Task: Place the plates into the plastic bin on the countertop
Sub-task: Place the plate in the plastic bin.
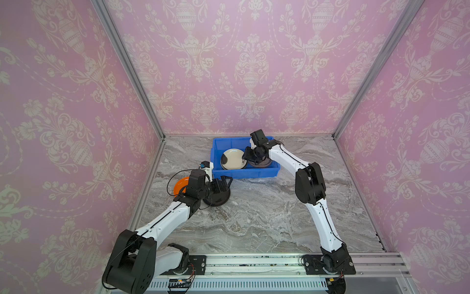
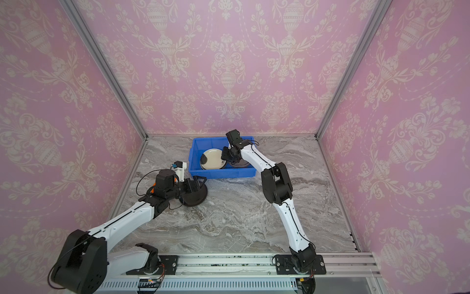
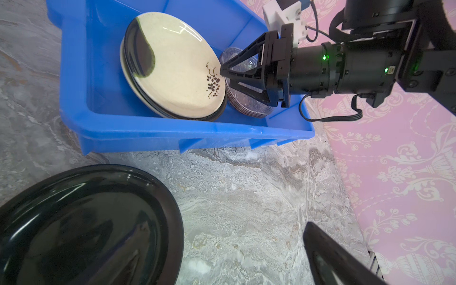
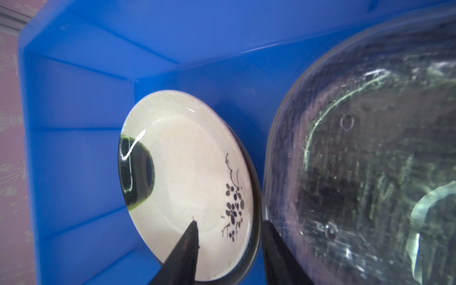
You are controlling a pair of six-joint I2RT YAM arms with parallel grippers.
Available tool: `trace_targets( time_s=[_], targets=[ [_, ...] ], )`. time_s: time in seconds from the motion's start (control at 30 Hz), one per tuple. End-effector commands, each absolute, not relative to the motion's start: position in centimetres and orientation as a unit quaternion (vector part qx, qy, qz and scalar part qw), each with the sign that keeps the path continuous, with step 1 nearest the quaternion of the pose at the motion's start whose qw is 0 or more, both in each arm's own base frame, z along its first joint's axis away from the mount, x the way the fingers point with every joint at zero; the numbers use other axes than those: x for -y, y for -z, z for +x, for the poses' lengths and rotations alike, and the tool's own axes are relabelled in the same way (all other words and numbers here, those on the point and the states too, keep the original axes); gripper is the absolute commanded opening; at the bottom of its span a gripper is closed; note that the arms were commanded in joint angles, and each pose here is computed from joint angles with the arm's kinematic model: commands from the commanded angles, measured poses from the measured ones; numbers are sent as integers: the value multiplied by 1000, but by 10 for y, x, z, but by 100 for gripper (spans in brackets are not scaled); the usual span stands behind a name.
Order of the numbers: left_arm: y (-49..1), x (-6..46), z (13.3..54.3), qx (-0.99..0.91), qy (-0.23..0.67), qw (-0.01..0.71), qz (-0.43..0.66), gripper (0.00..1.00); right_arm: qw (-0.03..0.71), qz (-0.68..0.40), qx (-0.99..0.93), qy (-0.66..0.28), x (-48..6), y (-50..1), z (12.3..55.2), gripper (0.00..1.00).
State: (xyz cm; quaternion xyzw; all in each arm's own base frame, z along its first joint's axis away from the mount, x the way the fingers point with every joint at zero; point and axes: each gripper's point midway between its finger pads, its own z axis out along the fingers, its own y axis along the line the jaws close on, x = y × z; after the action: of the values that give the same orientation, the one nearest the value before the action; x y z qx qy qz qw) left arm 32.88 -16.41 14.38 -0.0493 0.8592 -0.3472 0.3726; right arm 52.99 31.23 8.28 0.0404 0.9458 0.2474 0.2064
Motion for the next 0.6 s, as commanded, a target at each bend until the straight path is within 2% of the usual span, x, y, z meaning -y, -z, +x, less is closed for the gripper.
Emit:
trace_targets(
  time_s=[0.0,0.57],
  targets=[
    [-157,165,336,-851,358,382,-46,99,202,41,-947,-248,-314,-85,532,44],
    [-146,163,340,-856,358,370,-51,99,179,45,-945,-271,-339,-58,539,41]
  ],
)
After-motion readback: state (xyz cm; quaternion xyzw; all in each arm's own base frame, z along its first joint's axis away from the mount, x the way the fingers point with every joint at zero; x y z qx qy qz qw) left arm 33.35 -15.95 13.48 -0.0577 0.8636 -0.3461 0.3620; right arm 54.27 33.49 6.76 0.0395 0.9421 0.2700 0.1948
